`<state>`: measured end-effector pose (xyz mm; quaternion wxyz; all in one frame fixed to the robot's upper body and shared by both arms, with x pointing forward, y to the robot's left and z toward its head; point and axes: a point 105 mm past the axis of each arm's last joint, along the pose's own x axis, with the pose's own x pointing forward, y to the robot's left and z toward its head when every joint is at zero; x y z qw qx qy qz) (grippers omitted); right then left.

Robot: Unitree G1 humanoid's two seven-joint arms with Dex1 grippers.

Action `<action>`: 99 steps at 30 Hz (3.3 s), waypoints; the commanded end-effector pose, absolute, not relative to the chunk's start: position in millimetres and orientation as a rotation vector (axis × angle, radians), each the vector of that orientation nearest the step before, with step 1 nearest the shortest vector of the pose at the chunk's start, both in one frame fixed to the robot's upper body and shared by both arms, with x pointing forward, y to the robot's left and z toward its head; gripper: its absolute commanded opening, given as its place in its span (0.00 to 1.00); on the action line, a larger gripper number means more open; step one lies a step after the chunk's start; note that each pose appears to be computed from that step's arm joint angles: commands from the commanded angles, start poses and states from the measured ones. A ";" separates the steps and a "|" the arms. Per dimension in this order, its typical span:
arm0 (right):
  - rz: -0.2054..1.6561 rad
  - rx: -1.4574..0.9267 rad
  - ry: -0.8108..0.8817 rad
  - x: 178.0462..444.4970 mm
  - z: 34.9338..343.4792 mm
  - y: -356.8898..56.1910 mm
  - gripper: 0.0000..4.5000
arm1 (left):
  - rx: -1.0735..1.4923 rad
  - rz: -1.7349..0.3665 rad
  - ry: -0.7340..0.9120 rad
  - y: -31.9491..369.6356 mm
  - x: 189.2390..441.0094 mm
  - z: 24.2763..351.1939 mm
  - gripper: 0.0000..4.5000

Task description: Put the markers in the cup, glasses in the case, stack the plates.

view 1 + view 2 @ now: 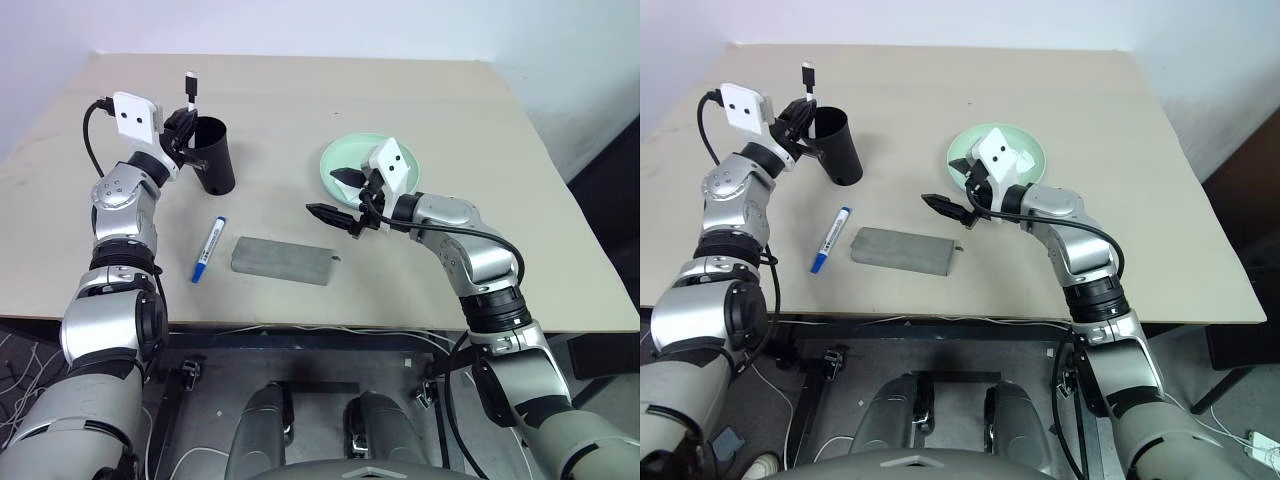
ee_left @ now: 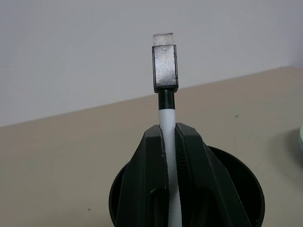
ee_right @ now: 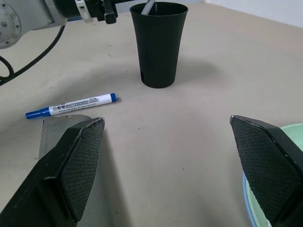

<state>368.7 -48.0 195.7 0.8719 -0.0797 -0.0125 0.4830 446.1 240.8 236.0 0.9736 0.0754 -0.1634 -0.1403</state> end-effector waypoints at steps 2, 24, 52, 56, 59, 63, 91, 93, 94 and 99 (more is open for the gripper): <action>1.018 -0.198 -0.092 365.4 210.2 -46.5 0.99 | 0.169 -0.285 -0.353 242.2 444.5 245.4 0.00; 1.022 -0.194 -0.087 366.0 207.5 -48.0 1.00 | 0.238 -0.378 -0.374 247.7 419.7 273.0 0.95; 1.002 -0.245 -0.057 381.5 201.5 -61.3 1.00 | 0.112 -0.194 0.516 237.0 332.8 163.0 0.95; 0.993 -0.246 -0.052 382.0 200.0 -61.8 1.00 | 0.072 -0.197 0.564 232.2 342.5 147.6 0.95; 0.984 -0.248 -0.053 382.5 200.4 -62.0 1.00 | 0.052 -0.197 0.631 231.1 344.8 133.8 0.95; 0.973 -0.247 -0.053 382.9 200.8 -63.7 1.00 | 0.052 -0.205 0.681 231.5 343.7 123.3 0.95; 1.174 -0.166 -0.002 344.0 209.0 -60.3 1.00 | 0.064 -0.222 0.675 235.2 344.5 124.3 0.06; 1.176 -0.161 0.001 343.0 206.5 -59.8 1.00 | 0.083 -0.213 0.665 240.6 344.9 128.8 0.06; 1.176 -0.159 0.002 342.7 205.8 -59.7 1.00 | 0.088 -0.211 0.664 242.3 345.0 129.9 0.06; 1.175 -0.162 0.010 344.2 204.3 -61.7 1.00 | 0.088 -0.193 0.644 247.5 346.3 135.4 0.06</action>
